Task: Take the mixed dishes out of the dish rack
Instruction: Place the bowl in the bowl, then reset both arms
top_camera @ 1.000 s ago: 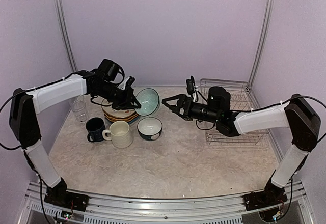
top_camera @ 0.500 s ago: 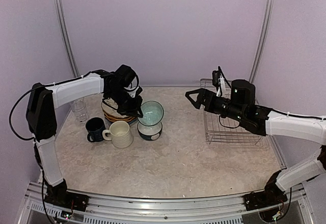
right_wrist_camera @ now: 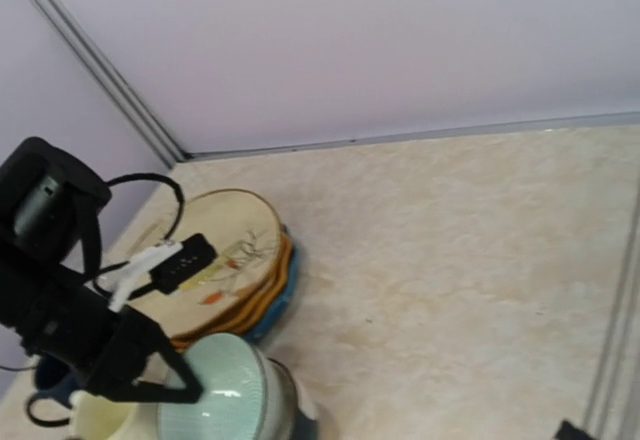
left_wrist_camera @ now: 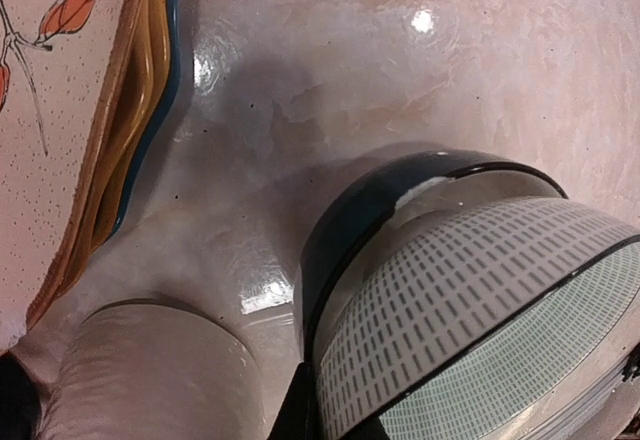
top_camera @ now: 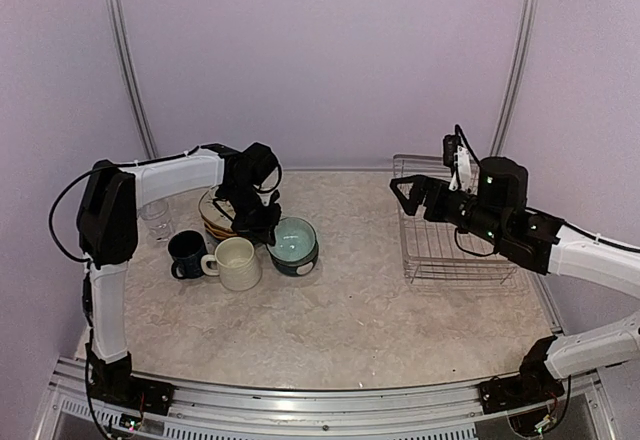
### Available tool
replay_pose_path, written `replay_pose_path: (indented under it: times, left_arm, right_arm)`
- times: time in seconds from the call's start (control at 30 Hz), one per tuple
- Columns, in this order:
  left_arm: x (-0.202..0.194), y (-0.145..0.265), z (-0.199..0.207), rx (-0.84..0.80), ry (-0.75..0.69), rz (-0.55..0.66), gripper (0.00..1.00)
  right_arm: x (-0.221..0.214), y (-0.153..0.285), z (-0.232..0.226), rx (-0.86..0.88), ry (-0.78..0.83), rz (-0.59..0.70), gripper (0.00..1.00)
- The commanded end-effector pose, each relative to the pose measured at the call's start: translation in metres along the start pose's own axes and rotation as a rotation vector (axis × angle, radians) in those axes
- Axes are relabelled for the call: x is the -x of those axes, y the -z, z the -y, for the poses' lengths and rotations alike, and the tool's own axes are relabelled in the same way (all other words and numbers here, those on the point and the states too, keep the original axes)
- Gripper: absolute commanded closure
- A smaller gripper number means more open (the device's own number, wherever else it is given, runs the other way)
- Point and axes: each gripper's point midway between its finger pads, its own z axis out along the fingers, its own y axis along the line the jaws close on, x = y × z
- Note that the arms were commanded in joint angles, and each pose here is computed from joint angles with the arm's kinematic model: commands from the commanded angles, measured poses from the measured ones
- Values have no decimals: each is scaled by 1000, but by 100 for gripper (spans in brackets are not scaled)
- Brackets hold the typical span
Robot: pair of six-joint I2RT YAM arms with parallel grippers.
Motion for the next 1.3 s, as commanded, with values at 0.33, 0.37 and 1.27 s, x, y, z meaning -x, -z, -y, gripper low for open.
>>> replay_pose_path:
  times: [0.33,0.37,1.27]
  left_arm:
    - [7,15,3,48,-52,49,66]
    - [8,20,5,46,-58,64,63]
    - [-22,381,32,-224,-236,1132,1]
  right_arm:
    - [40,52,24,-189,144,81,0]
    - [43,56,25,-201,151,84,0]
    - [153,157,-4,-262,402,336,0]
